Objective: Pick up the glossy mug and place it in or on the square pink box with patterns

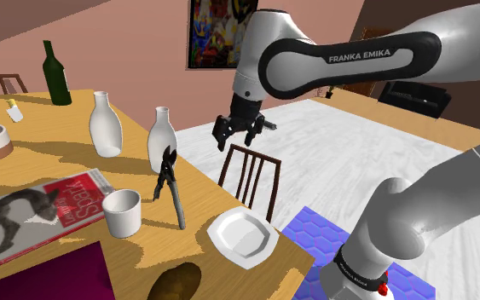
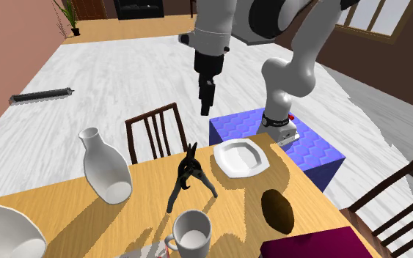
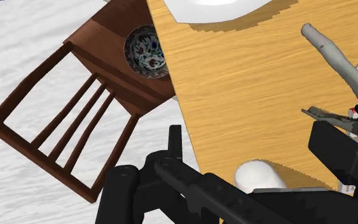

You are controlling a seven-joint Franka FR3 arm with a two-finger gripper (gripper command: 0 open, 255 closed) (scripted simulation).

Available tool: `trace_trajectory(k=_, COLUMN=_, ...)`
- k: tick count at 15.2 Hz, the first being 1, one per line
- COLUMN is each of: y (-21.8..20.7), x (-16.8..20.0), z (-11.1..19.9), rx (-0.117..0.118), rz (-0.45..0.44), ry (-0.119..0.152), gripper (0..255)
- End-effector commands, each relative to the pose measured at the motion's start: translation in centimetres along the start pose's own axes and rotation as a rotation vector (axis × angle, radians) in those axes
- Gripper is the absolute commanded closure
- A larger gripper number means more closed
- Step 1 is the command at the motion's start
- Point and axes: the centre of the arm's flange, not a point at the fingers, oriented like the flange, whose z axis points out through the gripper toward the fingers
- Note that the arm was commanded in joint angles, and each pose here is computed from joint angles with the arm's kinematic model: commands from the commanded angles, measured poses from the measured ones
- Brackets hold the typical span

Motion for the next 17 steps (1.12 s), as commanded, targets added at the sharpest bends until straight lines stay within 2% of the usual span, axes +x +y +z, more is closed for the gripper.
trace_trajectory(k=1, y=-2.6, x=0.5, z=1.0, rx=0.005, rz=0.009, ry=-0.007, gripper=0)
trace_trajectory(k=17, y=-20.6, x=3.3, z=11.1, rx=0.033, rz=0.078, ry=-0.061, gripper=0)
